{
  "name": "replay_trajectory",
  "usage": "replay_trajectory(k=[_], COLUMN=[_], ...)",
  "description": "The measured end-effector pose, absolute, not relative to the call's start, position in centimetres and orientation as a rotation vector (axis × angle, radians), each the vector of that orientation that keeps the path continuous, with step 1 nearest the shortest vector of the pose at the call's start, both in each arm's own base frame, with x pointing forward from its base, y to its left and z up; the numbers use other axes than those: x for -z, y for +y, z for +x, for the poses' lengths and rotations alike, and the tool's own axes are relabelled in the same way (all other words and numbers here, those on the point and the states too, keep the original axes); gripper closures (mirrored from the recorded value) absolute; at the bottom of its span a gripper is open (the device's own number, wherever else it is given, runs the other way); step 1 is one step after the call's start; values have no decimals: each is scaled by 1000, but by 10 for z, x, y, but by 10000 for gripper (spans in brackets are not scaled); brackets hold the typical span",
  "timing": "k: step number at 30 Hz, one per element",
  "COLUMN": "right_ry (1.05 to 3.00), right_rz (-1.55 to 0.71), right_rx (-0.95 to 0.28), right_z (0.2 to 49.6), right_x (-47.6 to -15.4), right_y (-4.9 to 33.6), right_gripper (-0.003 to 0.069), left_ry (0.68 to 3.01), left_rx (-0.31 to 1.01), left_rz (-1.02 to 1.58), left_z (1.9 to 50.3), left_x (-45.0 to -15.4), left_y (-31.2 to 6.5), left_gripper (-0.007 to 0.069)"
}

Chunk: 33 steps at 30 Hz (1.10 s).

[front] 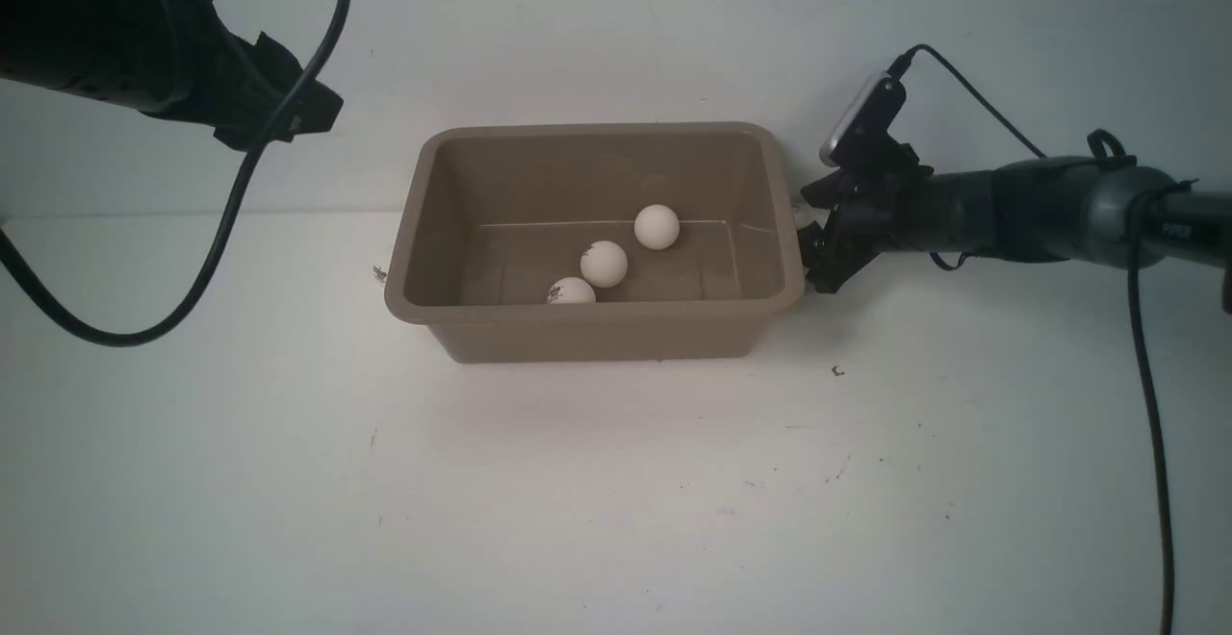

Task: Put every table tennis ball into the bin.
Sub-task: Use the right arm to clamp the table tennis ball closest to it, then use the right arm to put the table tennis ball into the box

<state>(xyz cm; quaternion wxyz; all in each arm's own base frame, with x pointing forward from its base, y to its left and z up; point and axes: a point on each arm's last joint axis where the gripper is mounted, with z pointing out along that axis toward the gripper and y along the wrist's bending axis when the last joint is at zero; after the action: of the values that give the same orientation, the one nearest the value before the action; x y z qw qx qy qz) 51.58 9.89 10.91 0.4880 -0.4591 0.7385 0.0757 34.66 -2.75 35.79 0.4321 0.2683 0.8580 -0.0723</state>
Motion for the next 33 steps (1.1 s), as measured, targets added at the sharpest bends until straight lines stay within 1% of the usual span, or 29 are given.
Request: replay_trajectory(k=[3,5,9,13,16,19,21,25,26,27,29,30,31,33], right_ry=[1795,1794,1797,1815,1815,1796,1761,1709,1709,1684,1666,1649,1622,1598], right_rz=[-1117,-1118,-1114,-1098,-1096,-1105,-1122,-1213,-1212,-1277,-1313,-1344,-1381,-1402], right_rx=[-184,-183,-177,-146,-116,-94,-107,-180,-180,-248,-307,-358,-436,-491], right_z=[516,516,516,518,519,518,514,498,499,487,480,475,468,463], right_x=[-109,-109,-109,-108,-114,-132,-161,-205,-205,-222,-229,-234,-237,-239], right_y=[99,99,98,96,92,86,82,82,82,85,88,92,99,110], right_gripper=[254,315,324,324,324,324,324,324,324,324,324,324,324,324], left_ry=[2139,2139,2138,2138,2135,2130,2123,2114,2114,2113,2113,2113,2112,2111], left_rx=[180,180,180,180,177,170,162,151,152,150,150,150,149,148], left_rz=[669,669,670,671,671,674,681,684,684,684,684,685,685,687], left_z=[347,347,347,347,347,347,347,348,348,348,348,348,348,348], left_x=[-358,-358,-358,-358,-358,-358,-359,-359,-359,-359,-359,-359,-359,-359], left_y=[-28,-28,-28,-28,-27,-27,-27,-27,-27,-27,-27,-27,-27,-27], left_gripper=[199,199,199,199,199,199,199,199,199,199,199,199,199,199])
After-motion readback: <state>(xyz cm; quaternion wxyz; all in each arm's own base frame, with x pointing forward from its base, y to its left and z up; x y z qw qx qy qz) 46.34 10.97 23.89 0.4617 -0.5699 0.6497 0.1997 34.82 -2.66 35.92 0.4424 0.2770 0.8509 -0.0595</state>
